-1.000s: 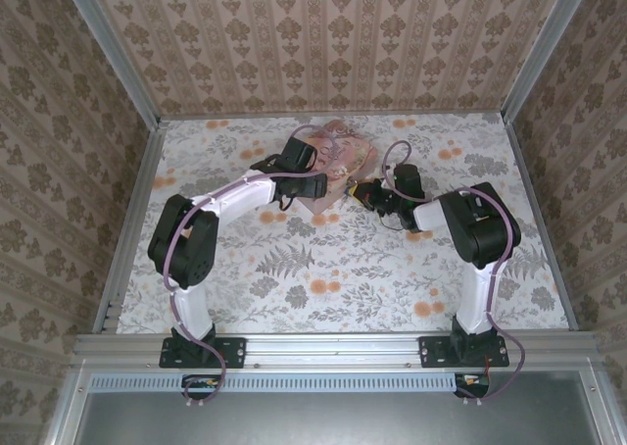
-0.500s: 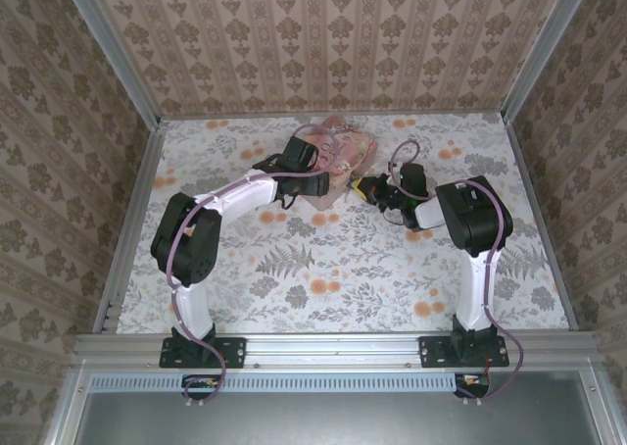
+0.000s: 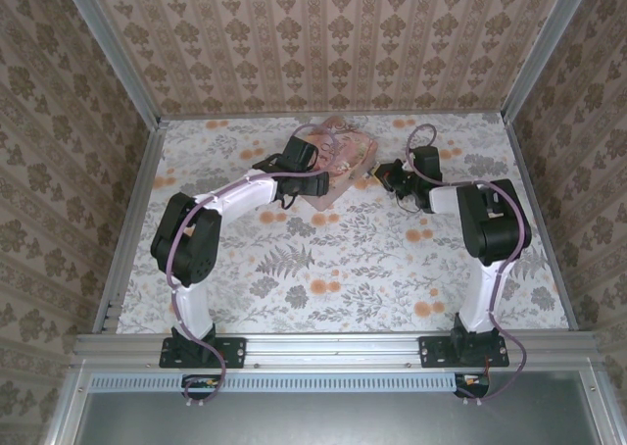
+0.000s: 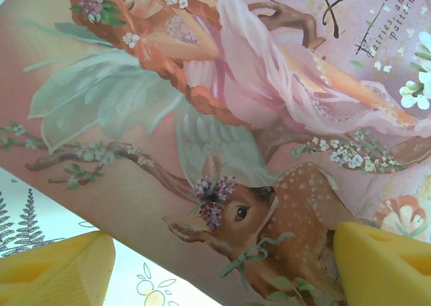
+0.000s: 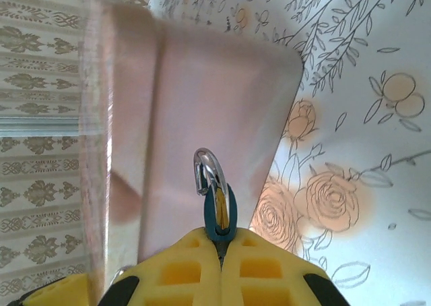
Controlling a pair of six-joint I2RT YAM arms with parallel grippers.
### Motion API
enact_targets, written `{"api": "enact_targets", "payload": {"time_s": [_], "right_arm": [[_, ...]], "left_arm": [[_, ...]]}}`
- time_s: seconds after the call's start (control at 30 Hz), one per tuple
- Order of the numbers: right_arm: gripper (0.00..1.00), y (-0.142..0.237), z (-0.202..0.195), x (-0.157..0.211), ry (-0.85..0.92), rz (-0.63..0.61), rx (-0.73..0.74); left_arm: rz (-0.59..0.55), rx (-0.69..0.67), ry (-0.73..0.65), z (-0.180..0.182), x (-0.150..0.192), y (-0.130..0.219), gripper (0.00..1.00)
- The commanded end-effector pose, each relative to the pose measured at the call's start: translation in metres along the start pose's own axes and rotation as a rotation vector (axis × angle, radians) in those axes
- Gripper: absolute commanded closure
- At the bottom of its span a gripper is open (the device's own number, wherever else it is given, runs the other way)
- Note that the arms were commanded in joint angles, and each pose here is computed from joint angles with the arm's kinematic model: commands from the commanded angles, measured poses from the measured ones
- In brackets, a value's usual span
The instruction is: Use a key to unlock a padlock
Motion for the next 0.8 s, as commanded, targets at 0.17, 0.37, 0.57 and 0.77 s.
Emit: {"api": "enact_targets", "payload": {"time_s": [0.17,0.37,0.57,0.77], "right_arm": [[1.0,0.041,0.013,0.042,0.05,0.044,-0.023],[1.0,0.055,0.024,0.104,0.122,0.163,-0.033],[1.0,0.06,0.032,0.173,0.203,0.268,-0.026],[1.0,0.053,0.035,0.234,0.245,0.367,-0.031]], "left_arm": [[0.334,-0.075,-0.023,0.029,0.067,-0.012,0.09],[0.238,0.048,0.044,0.017,0.032,0.016,0.04],[0.151,0.165,0.095,0.012,0.007,0.054,0.0],[0.055,0.245,0.145,0.015,-0.011,0.097,0.0]]}}
Point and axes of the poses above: each hand's point on the last joint's axis, 136 mm out from that joint toward the fingers, its own y axis back along the fingers, its own z axis along the line the jaws close on, x = y × z, the point moved 6 cm from there along y, back along the fingers
